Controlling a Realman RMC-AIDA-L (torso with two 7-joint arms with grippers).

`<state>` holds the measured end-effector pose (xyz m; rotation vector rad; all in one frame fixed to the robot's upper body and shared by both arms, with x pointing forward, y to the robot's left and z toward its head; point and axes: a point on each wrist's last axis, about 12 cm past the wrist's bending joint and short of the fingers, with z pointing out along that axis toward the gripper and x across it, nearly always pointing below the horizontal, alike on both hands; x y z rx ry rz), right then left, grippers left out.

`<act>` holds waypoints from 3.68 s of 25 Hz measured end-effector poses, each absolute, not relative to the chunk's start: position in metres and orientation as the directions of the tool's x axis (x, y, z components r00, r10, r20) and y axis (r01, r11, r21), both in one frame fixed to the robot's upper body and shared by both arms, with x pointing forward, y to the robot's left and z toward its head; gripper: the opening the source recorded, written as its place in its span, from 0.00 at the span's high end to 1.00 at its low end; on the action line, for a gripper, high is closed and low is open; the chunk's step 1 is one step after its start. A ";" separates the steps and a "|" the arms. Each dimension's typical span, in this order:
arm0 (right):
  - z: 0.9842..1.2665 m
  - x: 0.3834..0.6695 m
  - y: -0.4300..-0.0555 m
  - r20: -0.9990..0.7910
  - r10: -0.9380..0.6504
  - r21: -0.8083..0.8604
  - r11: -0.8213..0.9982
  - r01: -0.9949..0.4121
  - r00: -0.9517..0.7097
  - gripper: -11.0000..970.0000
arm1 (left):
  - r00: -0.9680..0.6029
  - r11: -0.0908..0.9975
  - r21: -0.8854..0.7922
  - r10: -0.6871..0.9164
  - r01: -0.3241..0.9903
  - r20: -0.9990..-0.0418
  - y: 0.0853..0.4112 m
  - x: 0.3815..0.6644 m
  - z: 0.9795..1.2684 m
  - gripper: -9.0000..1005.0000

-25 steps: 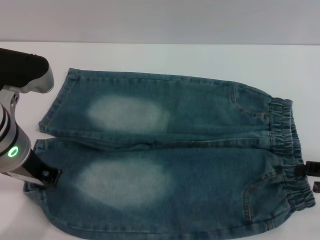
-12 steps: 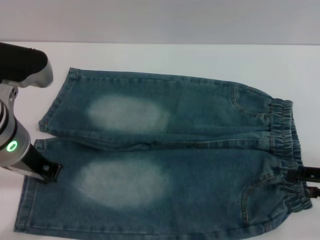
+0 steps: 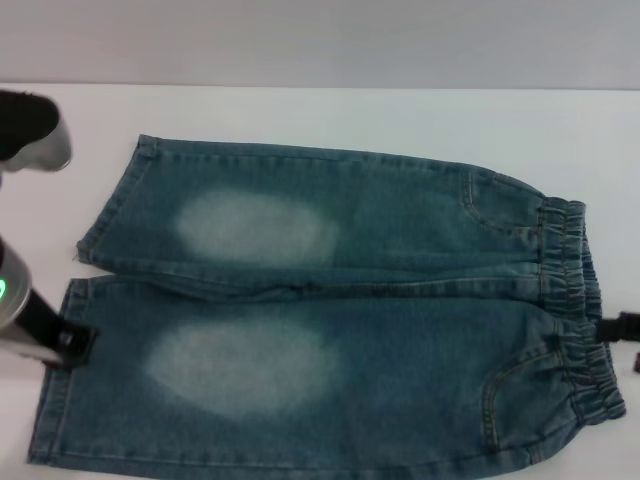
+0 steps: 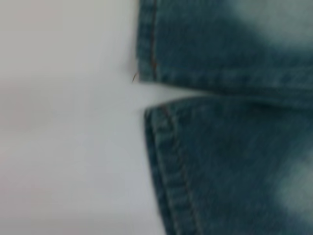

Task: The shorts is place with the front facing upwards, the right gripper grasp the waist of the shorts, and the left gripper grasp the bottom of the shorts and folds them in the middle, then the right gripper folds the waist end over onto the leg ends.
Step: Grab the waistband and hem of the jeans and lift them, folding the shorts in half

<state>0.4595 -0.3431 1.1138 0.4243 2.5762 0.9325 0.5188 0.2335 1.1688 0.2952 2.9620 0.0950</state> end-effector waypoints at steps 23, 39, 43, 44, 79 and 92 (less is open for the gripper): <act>1.131 0.471 -0.351 -0.296 0.393 0.658 0.744 0.112 -0.871 0.19 | -0.992 0.992 0.078 0.103 0.098 -0.067 0.244 0.489 1.144 0.26; 1.132 0.473 -0.352 -0.298 0.393 0.659 0.744 0.110 -0.870 0.19 | -0.992 0.990 0.077 0.119 0.116 -0.037 0.238 0.494 1.138 0.21; 1.131 0.474 -0.352 -0.297 0.387 0.657 0.746 0.107 -0.873 0.19 | -0.992 0.990 0.078 0.121 0.118 -0.034 0.238 0.495 1.138 0.23; 1.131 0.475 -0.352 -0.296 0.385 0.654 0.749 0.108 -0.874 0.19 | -0.992 0.990 0.078 0.121 0.118 -0.034 0.238 0.495 1.138 0.23; 1.132 0.477 -0.356 -0.290 0.389 0.656 0.746 0.115 -0.874 0.19 | -0.987 0.985 0.055 0.160 0.161 0.017 0.234 0.507 1.138 0.86; 1.132 0.474 -0.358 -0.289 0.394 0.663 0.740 0.115 -0.872 0.19 | -0.990 0.990 0.070 0.125 0.121 -0.062 0.241 0.504 1.159 0.86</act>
